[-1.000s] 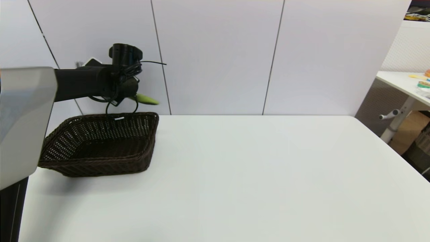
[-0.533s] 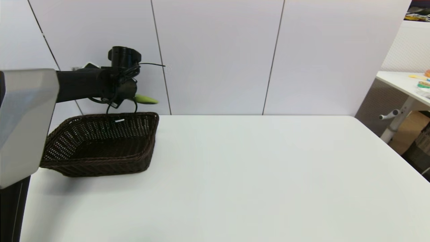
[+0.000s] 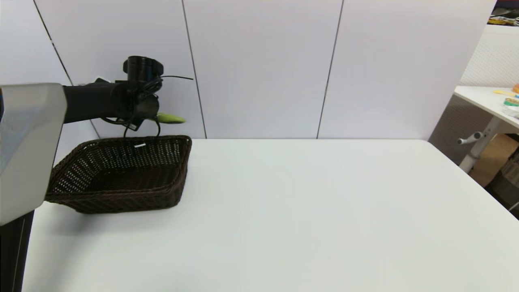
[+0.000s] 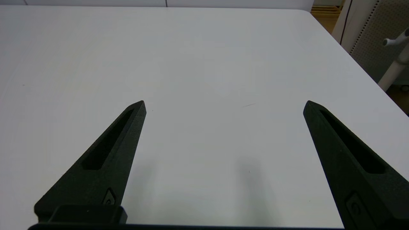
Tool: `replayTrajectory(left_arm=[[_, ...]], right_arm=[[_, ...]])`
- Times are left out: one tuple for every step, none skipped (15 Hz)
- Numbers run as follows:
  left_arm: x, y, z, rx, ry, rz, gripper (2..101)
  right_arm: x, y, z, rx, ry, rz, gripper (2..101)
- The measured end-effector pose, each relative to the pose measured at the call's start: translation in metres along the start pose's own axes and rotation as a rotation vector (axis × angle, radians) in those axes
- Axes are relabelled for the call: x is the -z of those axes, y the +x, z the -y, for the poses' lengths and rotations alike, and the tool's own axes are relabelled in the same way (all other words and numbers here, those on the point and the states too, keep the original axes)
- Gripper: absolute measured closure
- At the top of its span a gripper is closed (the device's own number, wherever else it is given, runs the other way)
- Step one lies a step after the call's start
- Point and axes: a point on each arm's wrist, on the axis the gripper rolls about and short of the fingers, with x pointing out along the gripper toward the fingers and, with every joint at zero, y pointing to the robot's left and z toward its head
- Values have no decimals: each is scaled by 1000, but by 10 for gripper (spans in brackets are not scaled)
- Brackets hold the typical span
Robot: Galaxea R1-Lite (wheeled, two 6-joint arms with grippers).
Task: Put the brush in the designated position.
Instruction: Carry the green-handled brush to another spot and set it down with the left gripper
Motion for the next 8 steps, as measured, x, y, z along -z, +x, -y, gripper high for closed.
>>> replayTrajectory(left_arm=[[0,2,-1,-4,-9,1,870],[1,3,-2,-8,-18,1,870],[2,5,-3,-11,-22,0,870],[3,6,-3,-13,-22,-2,870],[4,7,-4,-16,-21,-1,870],[4,9,-5,-19,-21,-2,870],[5,10,-5,-20,-22,-2,870],[6,11,-6,-20,-21,-5,870]], right_arm=[[0,0,0,0,0,0,50],[0,0,0,0,0,0,50],[0,0,0,0,0,0,50],[0,0,0,0,0,0,50],[0,0,0,0,0,0,50],[0,0,0,0,0,0,50],[0,0,0,0,0,0,50],[0,0,0,0,0,0,50]])
